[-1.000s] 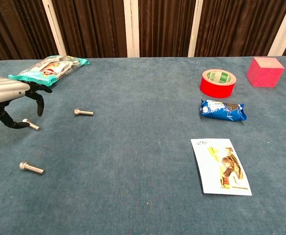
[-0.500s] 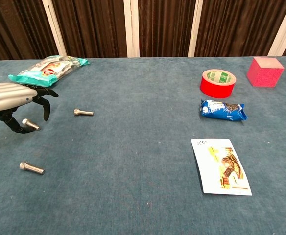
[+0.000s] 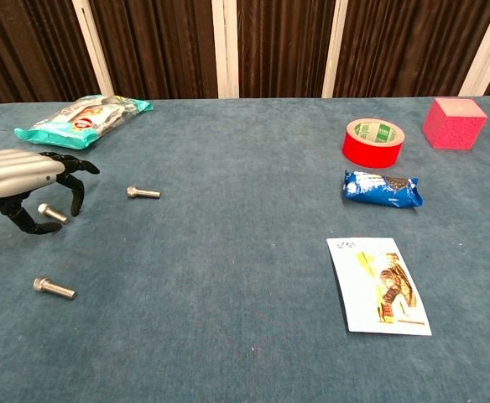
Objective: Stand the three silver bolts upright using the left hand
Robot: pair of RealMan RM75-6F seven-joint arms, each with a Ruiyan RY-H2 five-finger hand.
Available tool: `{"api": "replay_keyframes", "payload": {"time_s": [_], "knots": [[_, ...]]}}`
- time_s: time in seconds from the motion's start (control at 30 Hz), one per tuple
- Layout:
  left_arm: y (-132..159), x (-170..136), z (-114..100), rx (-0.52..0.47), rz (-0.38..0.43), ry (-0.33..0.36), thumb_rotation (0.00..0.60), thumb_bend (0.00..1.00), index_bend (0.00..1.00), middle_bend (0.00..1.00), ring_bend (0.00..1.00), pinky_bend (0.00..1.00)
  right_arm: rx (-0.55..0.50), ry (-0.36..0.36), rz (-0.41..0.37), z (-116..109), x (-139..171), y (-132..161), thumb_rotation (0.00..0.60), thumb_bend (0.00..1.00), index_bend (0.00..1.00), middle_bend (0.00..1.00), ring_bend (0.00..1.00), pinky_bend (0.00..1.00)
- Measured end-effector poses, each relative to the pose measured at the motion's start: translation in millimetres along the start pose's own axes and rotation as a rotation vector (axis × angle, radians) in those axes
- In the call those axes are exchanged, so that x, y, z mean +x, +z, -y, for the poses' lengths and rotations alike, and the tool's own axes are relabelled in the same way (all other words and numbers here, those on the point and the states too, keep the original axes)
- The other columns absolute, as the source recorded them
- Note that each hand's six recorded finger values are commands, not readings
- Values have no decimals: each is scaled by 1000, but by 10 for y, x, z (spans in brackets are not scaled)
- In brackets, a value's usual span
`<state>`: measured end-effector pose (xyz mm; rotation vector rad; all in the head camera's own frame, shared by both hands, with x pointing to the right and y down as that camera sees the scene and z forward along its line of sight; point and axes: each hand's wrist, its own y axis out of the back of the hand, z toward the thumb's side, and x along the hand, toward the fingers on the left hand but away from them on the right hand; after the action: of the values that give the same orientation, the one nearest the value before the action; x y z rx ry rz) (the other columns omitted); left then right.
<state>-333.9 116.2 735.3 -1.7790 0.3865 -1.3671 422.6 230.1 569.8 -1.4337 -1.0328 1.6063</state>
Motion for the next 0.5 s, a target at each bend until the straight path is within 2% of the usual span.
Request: {"api": "replay_keyframes", "payload": {"time_s": [0.5], "knots": [[20,-5,9,5,5,-2,600,521,509,50,0,0,-21,-11,17,-7,-10,-10,600,0,120,37,0,0]]}}
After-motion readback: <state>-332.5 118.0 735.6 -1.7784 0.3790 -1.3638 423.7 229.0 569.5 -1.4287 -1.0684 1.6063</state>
